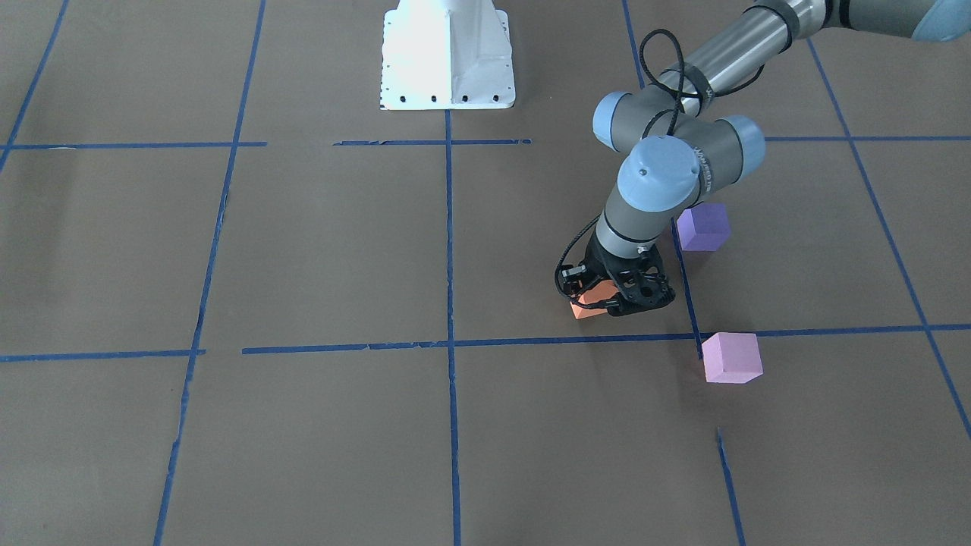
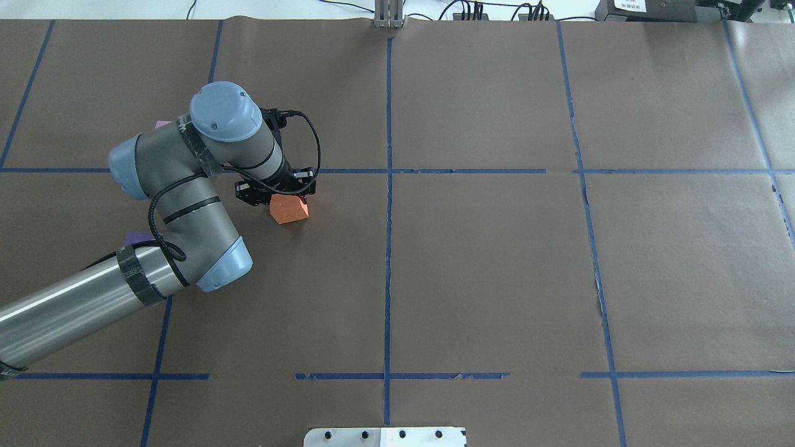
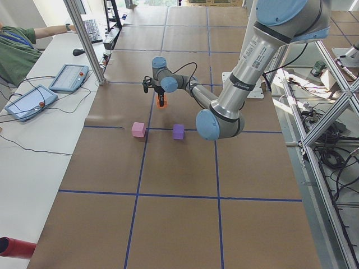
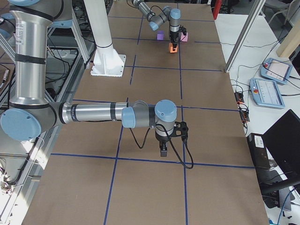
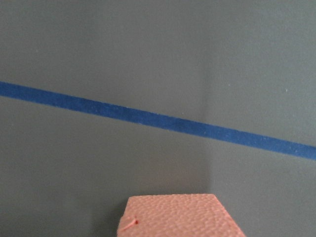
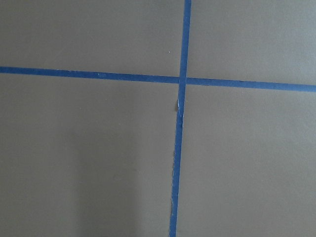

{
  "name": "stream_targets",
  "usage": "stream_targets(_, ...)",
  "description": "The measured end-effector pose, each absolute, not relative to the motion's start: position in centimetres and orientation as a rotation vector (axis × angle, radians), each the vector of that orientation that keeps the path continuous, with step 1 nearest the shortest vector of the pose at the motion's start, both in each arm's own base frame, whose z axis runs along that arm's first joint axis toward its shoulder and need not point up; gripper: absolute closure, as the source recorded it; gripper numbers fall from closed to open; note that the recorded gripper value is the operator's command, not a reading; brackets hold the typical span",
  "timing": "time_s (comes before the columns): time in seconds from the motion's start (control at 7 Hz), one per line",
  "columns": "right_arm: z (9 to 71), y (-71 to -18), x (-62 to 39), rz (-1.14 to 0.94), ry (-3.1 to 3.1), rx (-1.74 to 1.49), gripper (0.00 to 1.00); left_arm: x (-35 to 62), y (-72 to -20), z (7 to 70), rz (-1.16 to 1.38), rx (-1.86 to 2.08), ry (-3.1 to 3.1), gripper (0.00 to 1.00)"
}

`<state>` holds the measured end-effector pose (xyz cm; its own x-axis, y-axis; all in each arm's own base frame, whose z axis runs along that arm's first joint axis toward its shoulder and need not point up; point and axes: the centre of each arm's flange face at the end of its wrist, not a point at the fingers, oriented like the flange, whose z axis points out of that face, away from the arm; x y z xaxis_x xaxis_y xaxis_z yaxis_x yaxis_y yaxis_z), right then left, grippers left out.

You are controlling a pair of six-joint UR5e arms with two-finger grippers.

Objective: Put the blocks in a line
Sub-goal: 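Carry the orange cube between the pink and purple cubes and lower it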

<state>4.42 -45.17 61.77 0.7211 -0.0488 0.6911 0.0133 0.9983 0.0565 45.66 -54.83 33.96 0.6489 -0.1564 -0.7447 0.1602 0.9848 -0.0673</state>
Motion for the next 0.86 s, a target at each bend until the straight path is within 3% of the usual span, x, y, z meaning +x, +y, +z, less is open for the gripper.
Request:
stream_targets(0.57, 61.8, -45.2, 4.4, -0.034, -0.765, 0.049, 0.0, 34.0, -54.7, 47.6, 0.001, 0.092, 0.804, 0.97)
stream_targets(0.71, 61.8, -45.2, 4.4, -0.034, -0.765, 0.049, 0.0, 33.2, -53.8, 49.0, 0.024, 0.1, 0.822, 0.67)
stream_targets(0.86, 61.8, -45.2, 4.4, -0.034, -0.765, 0.049, 0.0, 33.2, -53.4, 49.4, 0.033, 0.101, 0.832, 0.01)
